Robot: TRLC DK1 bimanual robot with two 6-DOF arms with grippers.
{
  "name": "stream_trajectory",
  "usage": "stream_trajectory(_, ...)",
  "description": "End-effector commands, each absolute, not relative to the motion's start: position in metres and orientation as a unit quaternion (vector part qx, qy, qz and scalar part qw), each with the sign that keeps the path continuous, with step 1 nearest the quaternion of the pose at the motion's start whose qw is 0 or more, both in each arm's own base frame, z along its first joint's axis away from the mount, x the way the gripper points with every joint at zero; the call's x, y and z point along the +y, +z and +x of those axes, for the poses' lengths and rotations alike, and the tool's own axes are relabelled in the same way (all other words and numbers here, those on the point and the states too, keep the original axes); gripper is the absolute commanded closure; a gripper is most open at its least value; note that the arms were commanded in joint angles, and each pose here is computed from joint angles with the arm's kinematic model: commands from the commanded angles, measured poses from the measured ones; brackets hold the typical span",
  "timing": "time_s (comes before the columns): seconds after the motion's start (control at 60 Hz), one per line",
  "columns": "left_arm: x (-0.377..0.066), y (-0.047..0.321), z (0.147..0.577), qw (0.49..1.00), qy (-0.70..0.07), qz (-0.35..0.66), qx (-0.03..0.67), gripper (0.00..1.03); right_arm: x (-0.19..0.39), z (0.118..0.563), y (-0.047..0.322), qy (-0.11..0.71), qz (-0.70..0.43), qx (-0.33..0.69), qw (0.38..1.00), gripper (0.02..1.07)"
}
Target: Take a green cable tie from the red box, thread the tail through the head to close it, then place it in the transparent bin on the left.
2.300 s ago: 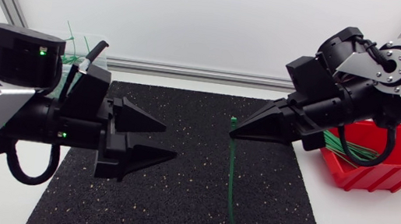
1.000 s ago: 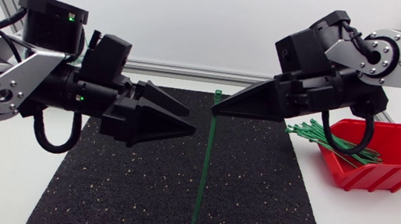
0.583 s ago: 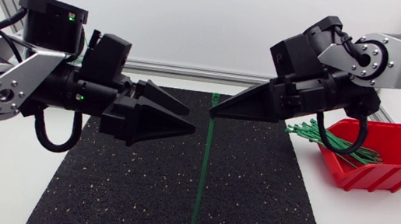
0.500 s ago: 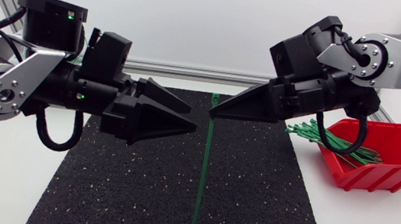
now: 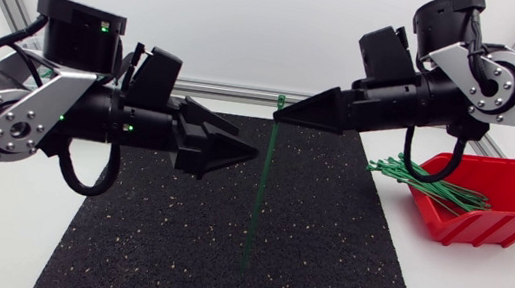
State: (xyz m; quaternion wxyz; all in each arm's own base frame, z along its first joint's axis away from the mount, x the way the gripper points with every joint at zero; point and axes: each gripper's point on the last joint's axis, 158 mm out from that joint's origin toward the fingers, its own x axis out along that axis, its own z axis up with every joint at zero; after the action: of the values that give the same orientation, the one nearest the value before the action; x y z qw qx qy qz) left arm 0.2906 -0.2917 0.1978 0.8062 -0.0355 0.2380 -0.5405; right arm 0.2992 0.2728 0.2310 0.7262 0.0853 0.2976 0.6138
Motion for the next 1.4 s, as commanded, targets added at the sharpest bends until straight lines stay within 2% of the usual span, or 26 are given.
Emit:
stream_trajectory(0.0,-0.293,0.19,0.297,0.817,-0.524,-0.029,0.24,0.12,0.272,0.301,0.223,0.587,0.1,0.32,0.737,1.01)
stream_trajectory(0.217,-0.292,0.184,0.317,0.858,-0.463,0.001,0.223,0.14,0.266,0.332,0.214,0.506,0.088,0.316,0.797,1.01)
stream_trajectory(0.45,-0.294,0.166,0.336,0.884,-0.412,0.032,0.221,0.14,0.269,0.345,0.217,0.451,0.077,0.315,0.832,1.0)
stream_trajectory(0.933,-0.307,0.165,0.334,0.903,-0.382,0.053,0.189,0.14,0.277,0.354,0.214,0.41,0.063,0.318,0.853,1.0)
stream_trajectory(1.383,-0.3,0.165,0.341,0.921,-0.345,0.075,0.166,0.14,0.285,0.347,0.214,0.399,0.051,0.315,0.86,1.0)
